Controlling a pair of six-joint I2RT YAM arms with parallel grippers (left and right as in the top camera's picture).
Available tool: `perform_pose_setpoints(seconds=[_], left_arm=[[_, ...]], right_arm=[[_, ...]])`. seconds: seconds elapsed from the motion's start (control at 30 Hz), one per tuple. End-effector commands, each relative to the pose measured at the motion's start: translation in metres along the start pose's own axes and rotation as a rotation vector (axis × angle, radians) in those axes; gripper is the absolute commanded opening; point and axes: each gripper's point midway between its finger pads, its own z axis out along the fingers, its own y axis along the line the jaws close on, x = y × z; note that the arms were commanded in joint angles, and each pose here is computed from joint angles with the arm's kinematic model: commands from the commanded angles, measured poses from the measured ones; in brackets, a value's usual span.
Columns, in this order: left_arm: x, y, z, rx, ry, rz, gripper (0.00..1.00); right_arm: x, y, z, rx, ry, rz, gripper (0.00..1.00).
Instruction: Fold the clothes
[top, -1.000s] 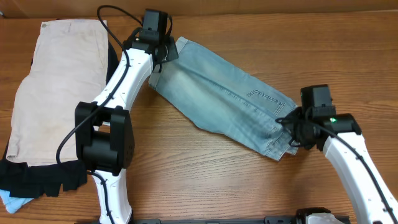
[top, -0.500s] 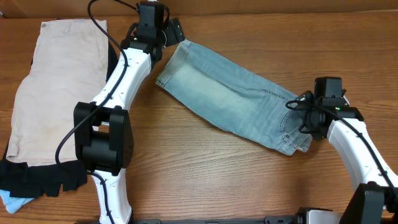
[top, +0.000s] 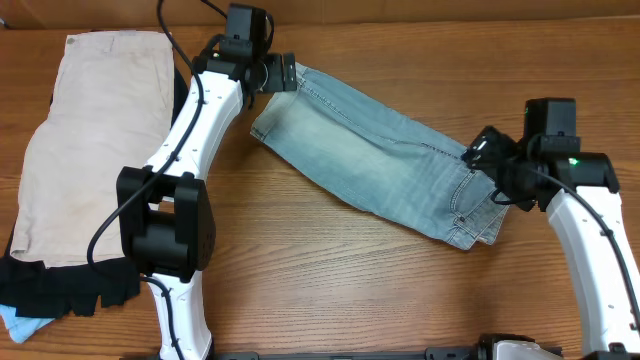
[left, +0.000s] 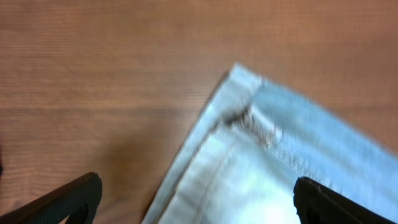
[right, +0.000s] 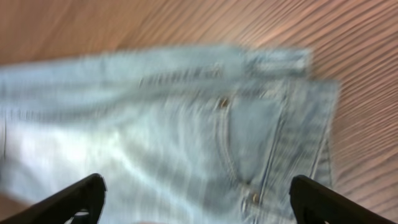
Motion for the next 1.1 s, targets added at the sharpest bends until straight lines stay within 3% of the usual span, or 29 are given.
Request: perform_pose_setpoints(seconds=[0.0, 0.3, 0.57, 0.83, 1.07], left_arm=[[0.013, -0.012, 0.011, 0.053, 0.055, 0.143, 1.00], [0.056, -0.005, 0.069, 0.042, 0.175, 0.219, 0.98], [0.082, 0.001, 0.085, 0.003, 0.258, 0.218, 0.98], [0.122, 0.062, 0.064, -0.354, 0.416, 0.087, 1.00], [0.209, 0.093, 0.045, -0.535, 0.759, -0.013, 1.00]], right_arm=[[0.028, 0.016, 0.006, -0.041, 0.100, -0.123, 0.95], [0.039, 0.023, 0.014, -0.038, 0.121, -0.164, 0.93], [0.037, 0.026, 0.014, -0.047, 0.109, -0.164, 0.91], [0.033, 0.029, 0.014, -0.059, 0.091, -0.166, 0.91], [0.029, 0.030, 0.014, -0.062, 0.074, -0.168, 0.92]])
